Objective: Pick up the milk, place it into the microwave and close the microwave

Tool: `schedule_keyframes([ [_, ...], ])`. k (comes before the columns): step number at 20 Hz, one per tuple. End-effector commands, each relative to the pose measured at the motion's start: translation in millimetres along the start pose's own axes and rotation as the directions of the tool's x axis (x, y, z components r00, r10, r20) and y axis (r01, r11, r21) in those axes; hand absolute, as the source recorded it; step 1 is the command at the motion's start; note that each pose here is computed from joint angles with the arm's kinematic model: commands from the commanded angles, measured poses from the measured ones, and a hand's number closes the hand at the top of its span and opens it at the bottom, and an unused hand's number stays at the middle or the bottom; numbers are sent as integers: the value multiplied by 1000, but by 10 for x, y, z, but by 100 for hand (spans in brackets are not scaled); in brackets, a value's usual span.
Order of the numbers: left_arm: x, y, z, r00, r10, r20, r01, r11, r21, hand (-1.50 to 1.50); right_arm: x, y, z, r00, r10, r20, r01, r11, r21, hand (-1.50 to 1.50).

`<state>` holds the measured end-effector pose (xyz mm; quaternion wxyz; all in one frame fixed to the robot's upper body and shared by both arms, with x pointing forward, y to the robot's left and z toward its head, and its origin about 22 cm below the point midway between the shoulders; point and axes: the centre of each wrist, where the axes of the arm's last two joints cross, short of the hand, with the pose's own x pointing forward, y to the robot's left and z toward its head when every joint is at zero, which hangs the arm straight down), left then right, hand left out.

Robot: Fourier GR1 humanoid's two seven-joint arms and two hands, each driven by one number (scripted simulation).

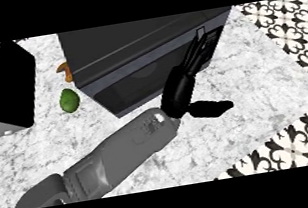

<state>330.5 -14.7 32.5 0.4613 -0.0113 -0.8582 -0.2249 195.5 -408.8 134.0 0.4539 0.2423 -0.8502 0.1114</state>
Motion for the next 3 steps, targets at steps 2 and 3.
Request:
schedule_keyframes([
  [2,-294,347,-167,967,-154,-203,180,977,116,-150,34,-21,44,1000,7,-4,-7,1000,-23,-150],
  [3,-250,328,-223,968,-157,-196,182,976,116,-150,32,5,14,1000,4,6,-4,1000,-7,-150],
])
